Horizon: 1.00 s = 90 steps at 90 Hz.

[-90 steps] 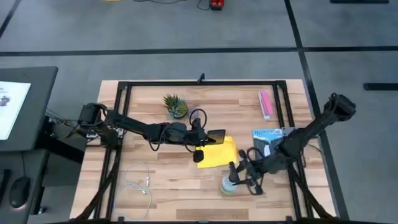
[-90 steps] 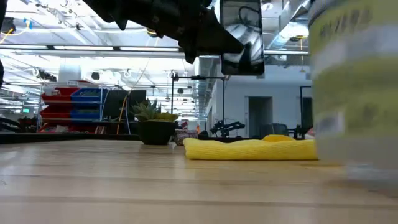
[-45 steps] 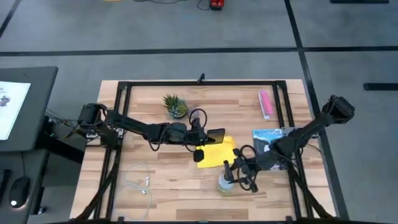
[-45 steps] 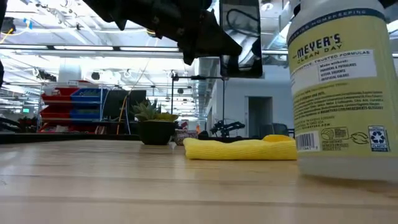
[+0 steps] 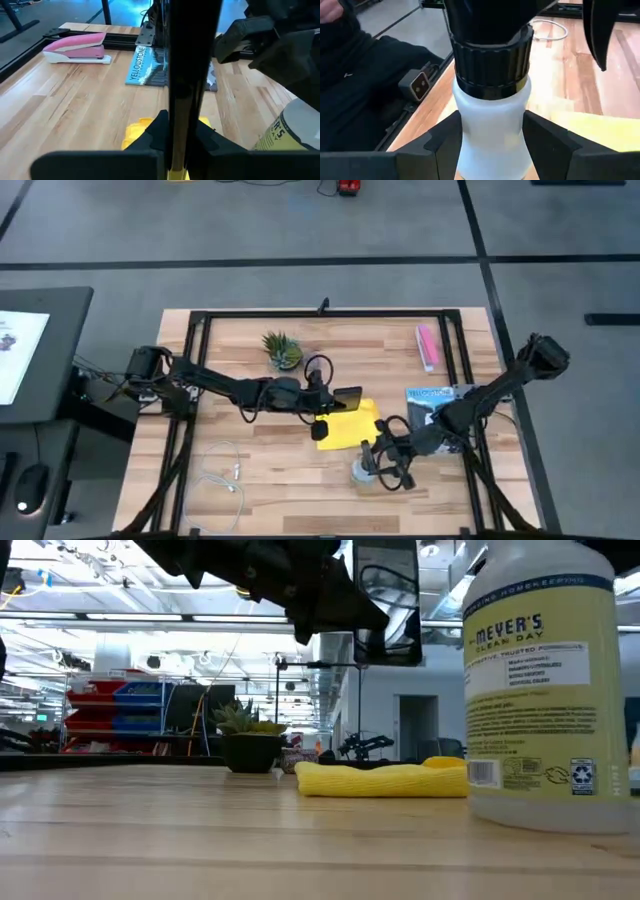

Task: Apply microfiber cloth
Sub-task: Spray the front side of the cellphone using a spray bottle

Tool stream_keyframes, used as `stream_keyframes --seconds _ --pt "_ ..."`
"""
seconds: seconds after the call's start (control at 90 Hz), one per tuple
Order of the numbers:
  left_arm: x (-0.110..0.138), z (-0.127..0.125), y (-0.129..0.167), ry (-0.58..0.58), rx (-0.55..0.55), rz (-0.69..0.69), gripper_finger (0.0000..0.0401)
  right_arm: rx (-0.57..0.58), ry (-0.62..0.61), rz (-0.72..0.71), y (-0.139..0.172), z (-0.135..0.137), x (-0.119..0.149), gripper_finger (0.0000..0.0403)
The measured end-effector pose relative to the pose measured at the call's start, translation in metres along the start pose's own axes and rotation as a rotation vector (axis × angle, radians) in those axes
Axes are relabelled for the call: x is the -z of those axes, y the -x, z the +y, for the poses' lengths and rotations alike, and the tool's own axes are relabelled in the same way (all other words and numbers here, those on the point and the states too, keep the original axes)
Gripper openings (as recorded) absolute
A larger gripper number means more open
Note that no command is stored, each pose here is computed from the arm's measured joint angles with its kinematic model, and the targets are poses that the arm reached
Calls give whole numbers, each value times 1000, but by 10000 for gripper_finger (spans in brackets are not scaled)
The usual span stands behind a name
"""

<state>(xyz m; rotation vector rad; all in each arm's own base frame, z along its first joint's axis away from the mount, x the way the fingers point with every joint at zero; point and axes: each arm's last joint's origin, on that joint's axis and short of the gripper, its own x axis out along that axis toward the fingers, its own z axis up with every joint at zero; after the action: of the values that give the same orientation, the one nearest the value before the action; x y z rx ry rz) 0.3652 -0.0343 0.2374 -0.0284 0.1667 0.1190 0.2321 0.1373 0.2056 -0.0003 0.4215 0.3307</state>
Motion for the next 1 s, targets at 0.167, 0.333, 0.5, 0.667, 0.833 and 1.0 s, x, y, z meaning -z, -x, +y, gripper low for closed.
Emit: stream_keyframes --seconds 0.167,0.333,0.5,0.667,0.833,1.0 --pt "0 -2 0 -6 4 0 13 66 -19 -16 0 -2 -1 239" --pt "0 -2 1 -9 8 0 13 76 -20 -25 1 -2 -2 297" --pt "0 -2 0 -9 6 0 13 80 20 -17 1 -2 -1 339" --pt "0 -2 0 -9 6 0 13 175 53 0 1 -5 1 353" --pt "0 -2 0 -9 6 0 13 214 89 -18 3 -5 -5 350" --pt "0 -2 0 -9 6 0 13 267 80 -37 12 -6 -17 350"
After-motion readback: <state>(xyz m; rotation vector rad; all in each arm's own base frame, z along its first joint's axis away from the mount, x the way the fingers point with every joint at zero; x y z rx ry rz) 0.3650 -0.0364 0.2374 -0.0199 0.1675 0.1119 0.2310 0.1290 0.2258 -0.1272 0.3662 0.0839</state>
